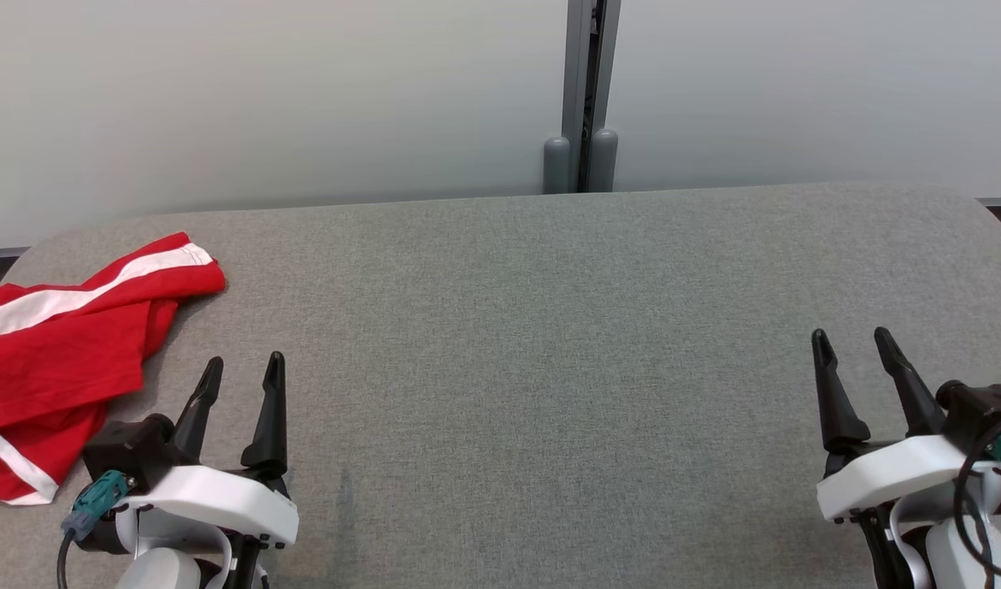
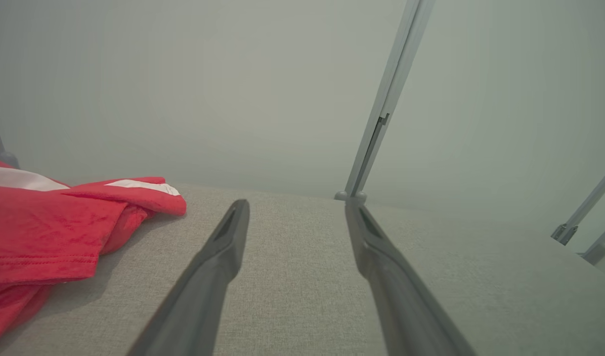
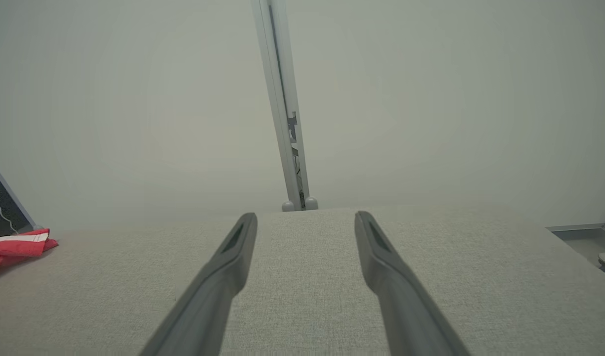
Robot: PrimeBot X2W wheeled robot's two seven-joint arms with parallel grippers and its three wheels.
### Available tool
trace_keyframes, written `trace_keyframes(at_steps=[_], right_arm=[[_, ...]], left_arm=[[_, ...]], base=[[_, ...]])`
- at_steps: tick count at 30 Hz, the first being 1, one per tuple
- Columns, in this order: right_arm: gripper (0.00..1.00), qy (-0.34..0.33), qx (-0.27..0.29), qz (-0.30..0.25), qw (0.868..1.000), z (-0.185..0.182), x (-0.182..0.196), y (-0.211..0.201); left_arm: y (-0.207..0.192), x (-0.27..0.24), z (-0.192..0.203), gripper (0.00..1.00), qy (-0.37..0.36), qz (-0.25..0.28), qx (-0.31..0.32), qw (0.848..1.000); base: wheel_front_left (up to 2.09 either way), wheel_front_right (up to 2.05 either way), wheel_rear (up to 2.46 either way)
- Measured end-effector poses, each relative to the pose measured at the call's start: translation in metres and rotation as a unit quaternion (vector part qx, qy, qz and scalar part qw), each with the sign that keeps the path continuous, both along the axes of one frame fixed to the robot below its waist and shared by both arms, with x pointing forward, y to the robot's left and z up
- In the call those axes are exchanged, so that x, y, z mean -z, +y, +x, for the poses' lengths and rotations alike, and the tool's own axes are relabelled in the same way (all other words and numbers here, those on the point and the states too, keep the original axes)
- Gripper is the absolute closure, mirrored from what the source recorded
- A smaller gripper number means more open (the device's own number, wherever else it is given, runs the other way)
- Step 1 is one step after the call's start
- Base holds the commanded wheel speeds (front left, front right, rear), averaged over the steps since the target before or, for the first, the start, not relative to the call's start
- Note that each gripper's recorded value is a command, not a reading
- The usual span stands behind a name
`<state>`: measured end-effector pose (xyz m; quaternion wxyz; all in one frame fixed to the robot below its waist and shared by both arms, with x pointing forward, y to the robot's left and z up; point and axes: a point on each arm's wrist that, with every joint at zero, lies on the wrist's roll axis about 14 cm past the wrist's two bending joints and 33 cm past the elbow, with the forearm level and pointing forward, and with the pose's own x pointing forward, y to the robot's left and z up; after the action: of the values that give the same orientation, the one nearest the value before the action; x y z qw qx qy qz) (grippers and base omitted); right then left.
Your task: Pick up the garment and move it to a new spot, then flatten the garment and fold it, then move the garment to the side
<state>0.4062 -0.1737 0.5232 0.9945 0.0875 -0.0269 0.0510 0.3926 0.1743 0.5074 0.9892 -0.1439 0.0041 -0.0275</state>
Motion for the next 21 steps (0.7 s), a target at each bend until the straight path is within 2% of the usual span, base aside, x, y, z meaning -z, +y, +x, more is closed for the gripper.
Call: trace_keyframes(at_steps=[21], right_arm=[[0.00, -0.003, -0.008, -0.037, 0.999, -0.005, 0.014, 0.010]], left_arm=[[0.006, 0.009, -0.003, 0.00, 0.022, 0.060, -0.003, 0.998]], base=[[0.00, 0.00, 0.00]])
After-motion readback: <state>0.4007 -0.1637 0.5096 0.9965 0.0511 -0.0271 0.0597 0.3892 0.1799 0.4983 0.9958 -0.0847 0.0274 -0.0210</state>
